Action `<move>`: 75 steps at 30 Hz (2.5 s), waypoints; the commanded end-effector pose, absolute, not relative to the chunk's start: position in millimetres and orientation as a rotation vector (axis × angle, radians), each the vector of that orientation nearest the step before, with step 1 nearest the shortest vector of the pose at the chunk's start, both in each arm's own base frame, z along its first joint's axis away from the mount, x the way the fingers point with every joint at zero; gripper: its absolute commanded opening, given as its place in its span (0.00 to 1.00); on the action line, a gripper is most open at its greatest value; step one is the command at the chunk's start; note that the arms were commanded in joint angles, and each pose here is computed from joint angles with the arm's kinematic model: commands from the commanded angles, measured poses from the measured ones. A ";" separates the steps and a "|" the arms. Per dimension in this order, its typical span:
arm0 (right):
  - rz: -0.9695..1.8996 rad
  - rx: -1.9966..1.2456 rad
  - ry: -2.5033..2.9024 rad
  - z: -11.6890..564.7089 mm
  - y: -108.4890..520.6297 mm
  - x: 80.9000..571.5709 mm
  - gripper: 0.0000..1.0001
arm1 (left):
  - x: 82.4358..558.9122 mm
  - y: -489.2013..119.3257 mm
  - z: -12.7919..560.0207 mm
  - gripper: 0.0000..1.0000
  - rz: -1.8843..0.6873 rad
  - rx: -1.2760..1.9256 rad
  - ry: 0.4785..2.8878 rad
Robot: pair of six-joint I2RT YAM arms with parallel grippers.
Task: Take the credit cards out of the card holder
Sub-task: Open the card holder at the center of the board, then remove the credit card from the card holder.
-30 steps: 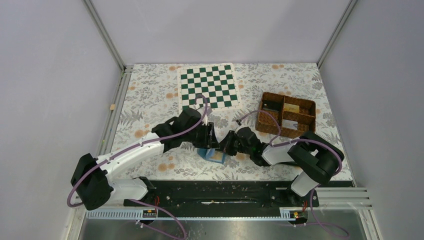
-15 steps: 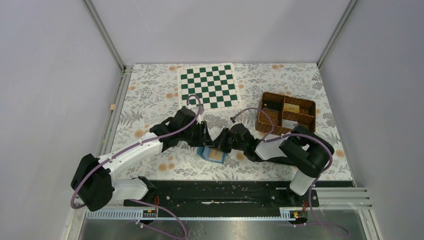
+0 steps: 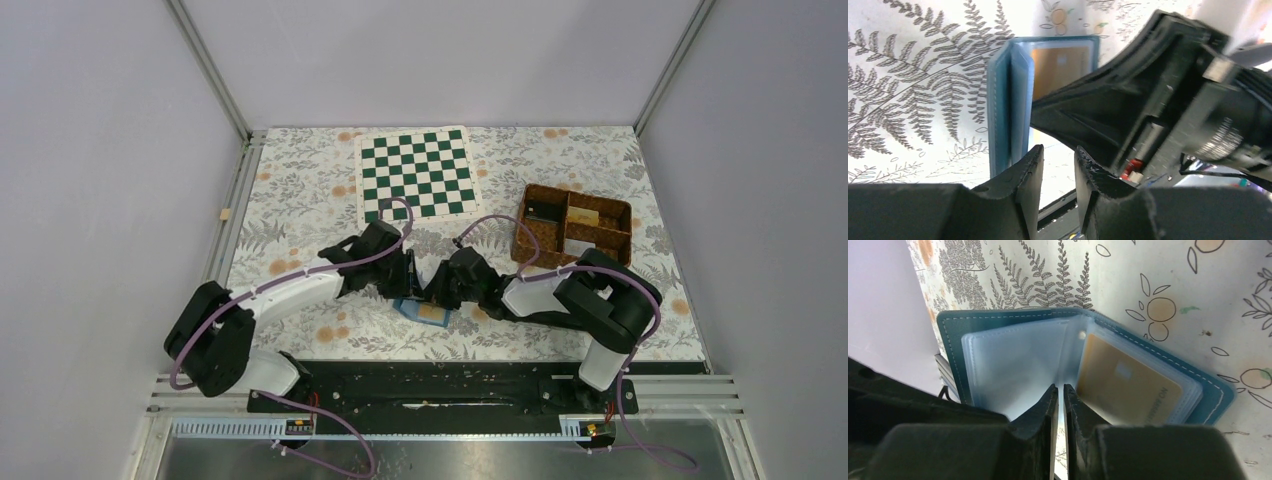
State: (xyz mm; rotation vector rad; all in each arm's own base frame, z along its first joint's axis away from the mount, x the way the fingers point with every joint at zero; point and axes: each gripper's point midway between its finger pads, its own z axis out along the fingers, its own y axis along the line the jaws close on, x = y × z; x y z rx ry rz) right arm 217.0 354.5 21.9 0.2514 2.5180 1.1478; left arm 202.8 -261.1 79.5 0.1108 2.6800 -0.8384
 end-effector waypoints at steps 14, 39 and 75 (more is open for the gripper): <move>0.961 0.109 2.506 31.6 324.7 207.7 0.26 | 214.1 -213.4 13.8 0.28 -0.403 0.047 2.783; 0.627 0.013 2.529 14.0 267.8 203.2 0.40 | 186.8 -231.0 38.5 0.32 -0.590 0.027 2.730; 0.707 -0.145 2.521 24.9 270.7 218.5 0.31 | 168.2 -275.7 26.5 0.31 -0.934 0.114 2.724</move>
